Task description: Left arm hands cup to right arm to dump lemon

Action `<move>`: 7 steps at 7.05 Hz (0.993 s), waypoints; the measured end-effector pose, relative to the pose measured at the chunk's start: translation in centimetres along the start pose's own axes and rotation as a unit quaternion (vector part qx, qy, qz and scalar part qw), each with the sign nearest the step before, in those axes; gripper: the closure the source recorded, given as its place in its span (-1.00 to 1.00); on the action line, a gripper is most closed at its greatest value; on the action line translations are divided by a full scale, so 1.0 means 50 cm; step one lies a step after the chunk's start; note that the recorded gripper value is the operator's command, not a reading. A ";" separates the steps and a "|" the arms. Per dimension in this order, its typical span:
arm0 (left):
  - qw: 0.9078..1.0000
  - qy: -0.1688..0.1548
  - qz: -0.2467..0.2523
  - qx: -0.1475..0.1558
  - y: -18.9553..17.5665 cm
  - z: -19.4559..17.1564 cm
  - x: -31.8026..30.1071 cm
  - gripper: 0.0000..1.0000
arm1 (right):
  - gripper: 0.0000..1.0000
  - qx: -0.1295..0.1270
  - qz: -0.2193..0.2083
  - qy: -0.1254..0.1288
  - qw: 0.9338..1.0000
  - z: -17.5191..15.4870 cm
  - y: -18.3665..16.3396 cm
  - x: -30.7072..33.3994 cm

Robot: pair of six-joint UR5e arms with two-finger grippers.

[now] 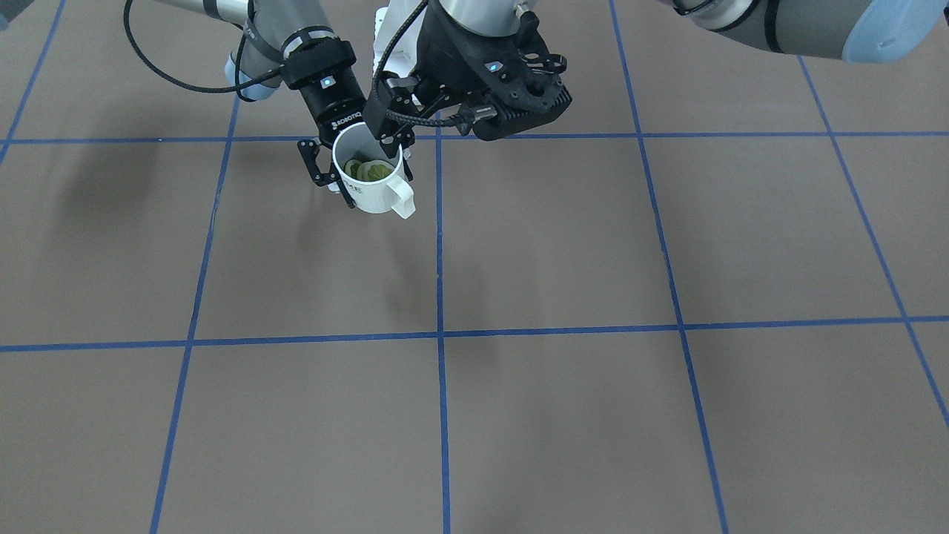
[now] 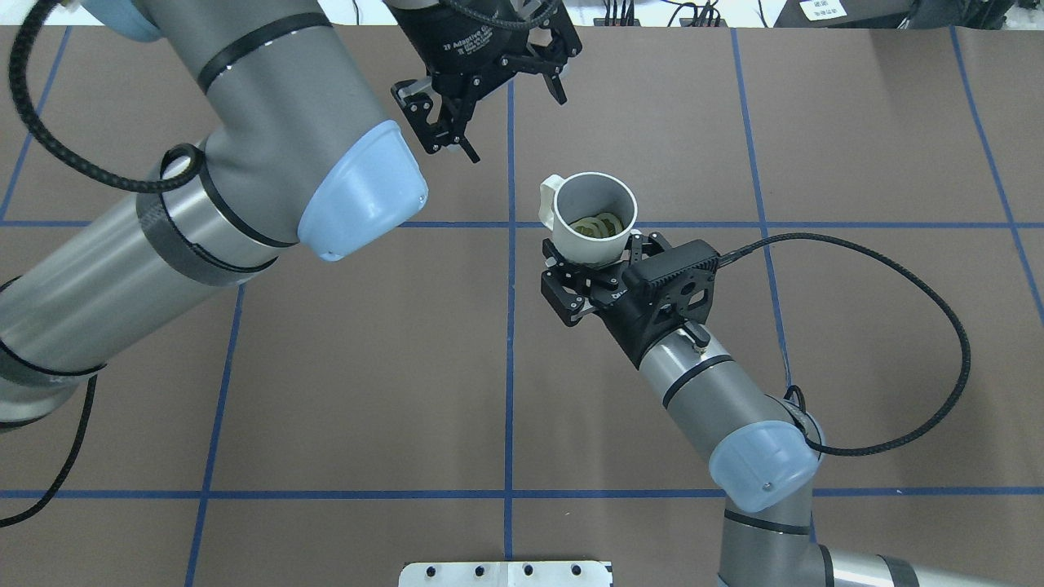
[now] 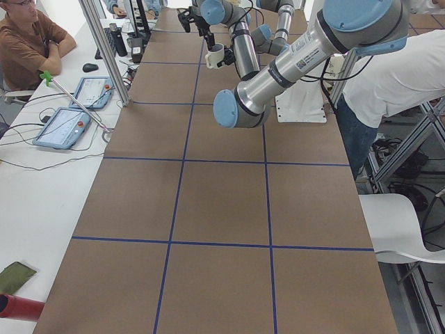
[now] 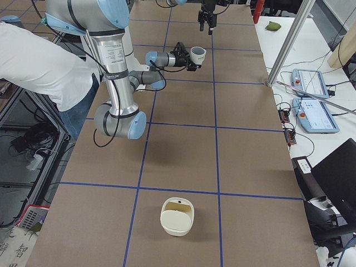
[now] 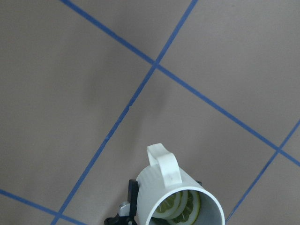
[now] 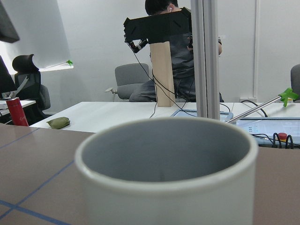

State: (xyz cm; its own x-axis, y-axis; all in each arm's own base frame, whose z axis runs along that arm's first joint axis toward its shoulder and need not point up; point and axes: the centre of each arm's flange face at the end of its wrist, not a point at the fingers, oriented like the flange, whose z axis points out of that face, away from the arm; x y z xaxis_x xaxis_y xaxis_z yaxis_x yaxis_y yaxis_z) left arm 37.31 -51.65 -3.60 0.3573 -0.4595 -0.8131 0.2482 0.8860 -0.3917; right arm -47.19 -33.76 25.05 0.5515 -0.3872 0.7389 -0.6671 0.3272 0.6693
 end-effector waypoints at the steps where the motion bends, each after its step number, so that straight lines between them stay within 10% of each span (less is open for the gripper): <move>1: 0.999 0.024 0.019 0.019 -0.012 -0.044 0.002 -1.00 | 0.46 0.014 0.010 0.001 1.000 -0.006 -0.005 0.048; 7: 0.988 0.070 0.099 0.095 -0.022 -0.143 -0.041 -1.00 | 0.45 0.049 0.006 0.034 0.998 -0.045 -0.078 0.254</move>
State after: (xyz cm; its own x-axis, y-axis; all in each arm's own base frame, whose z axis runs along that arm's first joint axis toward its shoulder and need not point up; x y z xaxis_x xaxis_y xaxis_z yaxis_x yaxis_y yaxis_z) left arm 29.87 -51.23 -4.60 0.2918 -0.2534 -0.9223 0.3544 0.9243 -0.1418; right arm -36.46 -38.00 32.02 0.5740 -0.3236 0.7522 -0.7178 0.2432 0.6524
